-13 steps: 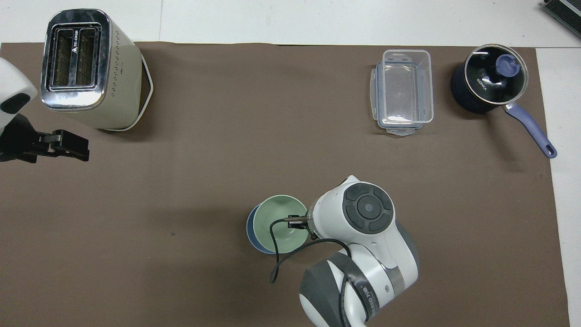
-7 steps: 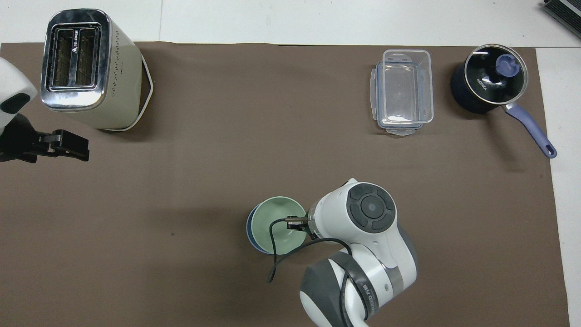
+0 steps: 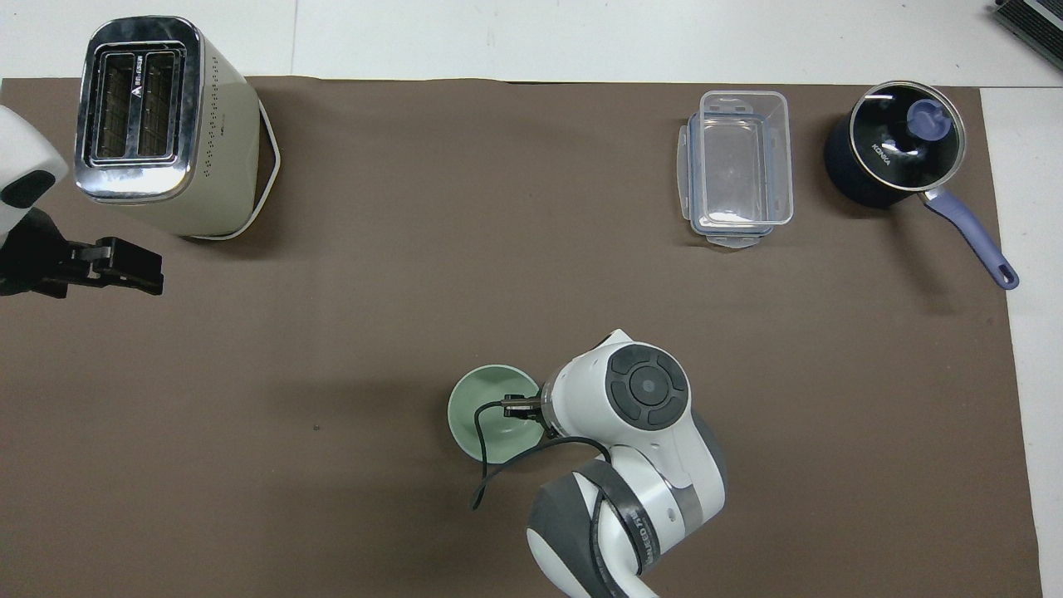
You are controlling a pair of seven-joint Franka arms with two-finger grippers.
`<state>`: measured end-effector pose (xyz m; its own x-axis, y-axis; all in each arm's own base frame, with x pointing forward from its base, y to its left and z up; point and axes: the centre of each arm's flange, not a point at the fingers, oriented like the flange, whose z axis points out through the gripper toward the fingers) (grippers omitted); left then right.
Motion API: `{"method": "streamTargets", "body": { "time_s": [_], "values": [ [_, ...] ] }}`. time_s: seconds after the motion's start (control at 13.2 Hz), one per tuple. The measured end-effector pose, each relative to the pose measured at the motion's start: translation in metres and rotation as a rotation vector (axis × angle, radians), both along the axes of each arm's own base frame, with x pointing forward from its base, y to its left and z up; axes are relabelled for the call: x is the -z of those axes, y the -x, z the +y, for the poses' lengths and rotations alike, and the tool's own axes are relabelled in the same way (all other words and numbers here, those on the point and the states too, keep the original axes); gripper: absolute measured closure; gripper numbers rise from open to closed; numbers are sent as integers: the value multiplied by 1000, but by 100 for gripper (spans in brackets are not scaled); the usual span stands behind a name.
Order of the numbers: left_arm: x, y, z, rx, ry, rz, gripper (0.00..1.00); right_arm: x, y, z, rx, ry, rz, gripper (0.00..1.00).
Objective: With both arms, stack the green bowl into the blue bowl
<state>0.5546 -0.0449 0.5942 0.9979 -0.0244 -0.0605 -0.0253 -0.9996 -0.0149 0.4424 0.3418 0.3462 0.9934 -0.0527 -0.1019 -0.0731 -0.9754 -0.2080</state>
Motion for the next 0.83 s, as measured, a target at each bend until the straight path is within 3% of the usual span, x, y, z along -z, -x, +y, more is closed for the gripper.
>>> {"method": "streamTargets", "body": {
  "time_s": [0.3,0.38,0.53,0.68,0.83],
  "values": [
    [0,0,0,0,0,0,0,-26,-9,6,10,-23,-31,23],
    [0,0,0,0,0,0,0,-42,-12,4,14,-27,-40,23],
    [0,0,0,0,0,0,0,-82,-23,-21,55,-31,-71,6],
    [0,0,0,0,0,0,0,-122,-42,-78,115,-20,-119,0],
    [0,0,0,0,0,0,0,-158,-61,-137,141,27,-182,0]
  ]
}}
